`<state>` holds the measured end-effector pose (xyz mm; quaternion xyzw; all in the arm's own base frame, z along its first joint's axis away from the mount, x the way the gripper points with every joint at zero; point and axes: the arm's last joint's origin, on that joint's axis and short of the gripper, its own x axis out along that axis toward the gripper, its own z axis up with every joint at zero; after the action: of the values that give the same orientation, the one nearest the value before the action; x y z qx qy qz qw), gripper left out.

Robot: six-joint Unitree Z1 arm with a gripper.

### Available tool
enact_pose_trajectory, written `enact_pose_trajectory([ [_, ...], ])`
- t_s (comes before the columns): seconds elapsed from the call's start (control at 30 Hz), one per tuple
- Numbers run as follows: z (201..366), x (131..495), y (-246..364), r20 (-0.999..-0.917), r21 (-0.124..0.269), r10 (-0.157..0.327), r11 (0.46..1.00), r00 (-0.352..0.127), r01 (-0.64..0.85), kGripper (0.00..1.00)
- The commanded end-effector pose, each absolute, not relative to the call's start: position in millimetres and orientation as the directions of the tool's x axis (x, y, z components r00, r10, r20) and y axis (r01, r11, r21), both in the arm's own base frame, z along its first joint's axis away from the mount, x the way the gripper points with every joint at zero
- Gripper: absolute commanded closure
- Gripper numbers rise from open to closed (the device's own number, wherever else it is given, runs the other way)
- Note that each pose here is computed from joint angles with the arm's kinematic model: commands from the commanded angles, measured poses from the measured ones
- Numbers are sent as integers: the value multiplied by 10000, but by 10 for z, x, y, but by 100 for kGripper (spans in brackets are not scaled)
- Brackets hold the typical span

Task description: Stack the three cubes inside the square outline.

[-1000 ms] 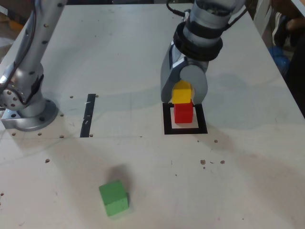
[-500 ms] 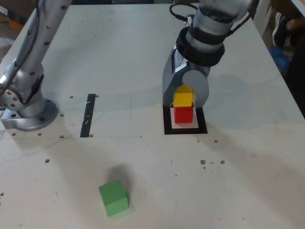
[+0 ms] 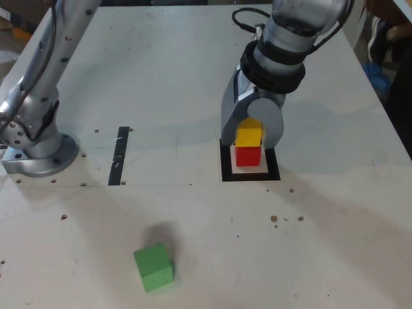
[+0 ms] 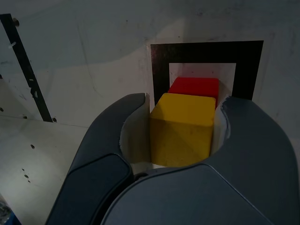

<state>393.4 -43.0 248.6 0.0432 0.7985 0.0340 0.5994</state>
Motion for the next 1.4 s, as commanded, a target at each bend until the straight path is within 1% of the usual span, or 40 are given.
enact_pose_trajectory([
  [0.0,2460,3959,-432,-9532,1042,1102,9939,-2816,363,52],
  [0.07,2450,3966,-433,-9526,1020,1095,9939,-2839,413,46],
  [0.17,2442,3971,-434,-9519,1012,1093,9939,-2861,431,42],
  [0.27,2441,3971,-434,-9517,1006,1088,9940,-2872,431,34],
  [0.4,2443,3971,-434,-9518,1008,1095,9939,-2864,450,21],
  [0.6,2490,3947,-436,-9523,1053,1145,9933,-2828,474,5],
  [0.67,2558,3914,-455,-9555,1079,1177,9929,-2704,510,2],
  [0.73,2675,3861,-490,-9622,1076,1214,9918,-2438,693,1],
  [0.83,2952,3734,-604,-9765,1067,1332,9818,-1696,1568,1],
  [0.9,3163,3604,-720,-9829,1146,1446,9652,-1144,2352,0],
  [1.0,3435,3359,-953,-9871,1278,1530,9312,-479,3414,0],
  [1.07,3529,3226,-1101,-9886,1261,1478,9140,-272,3855,0],
  [1.13,3578,3094,-1260,-9900,1180,1397,8961,-196,4280,0],
  [1.2,3592,2951,-1436,-9907,1072,1341,8731,-227,4756,0],
  [1.3,3558,2710,-1725,-9893,940,1403,8208,-394,5634,0],
  [1.37,3507,2543,-1910,-9864,895,1559,7764,-524,6238,1],
])
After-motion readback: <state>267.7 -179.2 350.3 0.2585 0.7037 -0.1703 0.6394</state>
